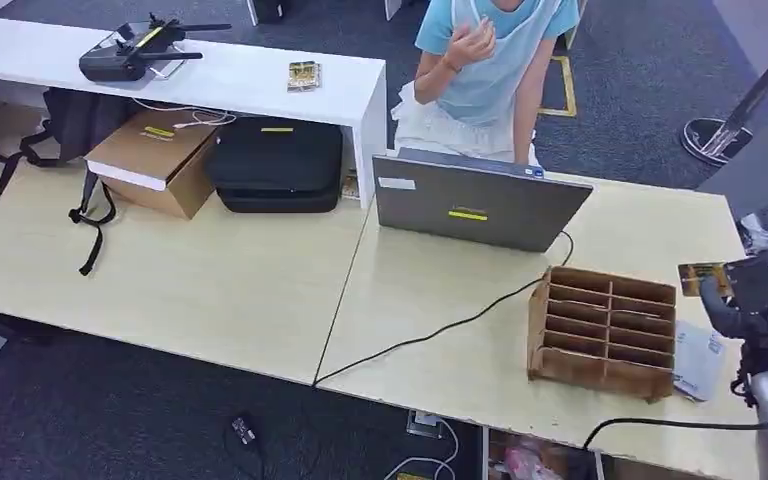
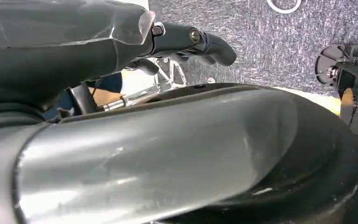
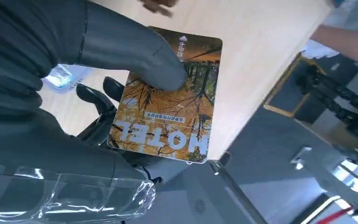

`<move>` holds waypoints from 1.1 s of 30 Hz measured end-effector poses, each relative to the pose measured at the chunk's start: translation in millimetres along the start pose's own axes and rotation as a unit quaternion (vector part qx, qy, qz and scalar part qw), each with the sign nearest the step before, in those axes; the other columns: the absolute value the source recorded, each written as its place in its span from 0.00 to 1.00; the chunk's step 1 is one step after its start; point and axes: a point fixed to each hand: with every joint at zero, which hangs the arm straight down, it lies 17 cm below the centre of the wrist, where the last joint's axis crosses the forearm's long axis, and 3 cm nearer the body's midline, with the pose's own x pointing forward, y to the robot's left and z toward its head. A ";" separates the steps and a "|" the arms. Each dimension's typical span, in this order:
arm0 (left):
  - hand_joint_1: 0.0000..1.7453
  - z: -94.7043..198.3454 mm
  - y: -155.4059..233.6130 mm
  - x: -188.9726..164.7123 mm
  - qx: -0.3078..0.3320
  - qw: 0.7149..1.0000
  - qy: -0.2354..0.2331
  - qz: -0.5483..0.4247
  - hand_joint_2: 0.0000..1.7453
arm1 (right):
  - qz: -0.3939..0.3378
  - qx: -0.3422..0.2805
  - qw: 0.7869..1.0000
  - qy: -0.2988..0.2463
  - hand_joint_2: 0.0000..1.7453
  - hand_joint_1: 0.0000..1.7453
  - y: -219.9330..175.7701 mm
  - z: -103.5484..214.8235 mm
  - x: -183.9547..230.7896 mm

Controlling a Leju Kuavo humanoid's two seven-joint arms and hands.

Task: Pass the card to the sensor for recognition and then transmit it.

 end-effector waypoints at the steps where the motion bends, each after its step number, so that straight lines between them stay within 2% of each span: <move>1: 0.00 0.0 0.1 -0.1 0.000 1.000 0.000 0.000 0.00 | 0.011 -0.007 1.000 -0.012 1.00 1.00 -1.7 -3.2 8.2; 5: 0.00 0.1 0.3 0.9 0.003 1.000 -0.001 -0.002 0.00 | 0.088 -0.034 0.993 -0.069 1.00 1.00 -7.4 -28.5 66.1; 8: 0.00 0.6 -1.1 2.5 0.001 1.000 -0.002 -0.003 0.00 | 0.159 -0.054 0.978 -0.121 1.00 1.00 -5.0 -47.3 124.8; 16: 0.00 1.1 -1.9 3.3 0.000 1.000 -0.002 -0.015 0.00 | 0.286 -0.034 0.930 -0.229 1.00 1.00 57.5 -70.1 279.1; 18: 0.00 1.4 -1.7 4.3 -0.001 1.000 -0.003 -0.018 0.00 | 0.296 -0.031 0.922 -0.247 1.00 1.00 69.4 -69.7 311.7; 27: 0.00 1.6 -0.7 4.0 0.000 0.999 -0.003 -0.045 0.00 | 0.340 -0.033 0.896 -0.284 1.00 1.00 100.3 -61.3 363.1; 33: 0.00 2.3 1.3 6.7 0.002 0.998 -0.005 -0.061 0.00 | 0.344 -0.026 0.892 -0.292 1.00 1.00 122.0 -54.6 384.7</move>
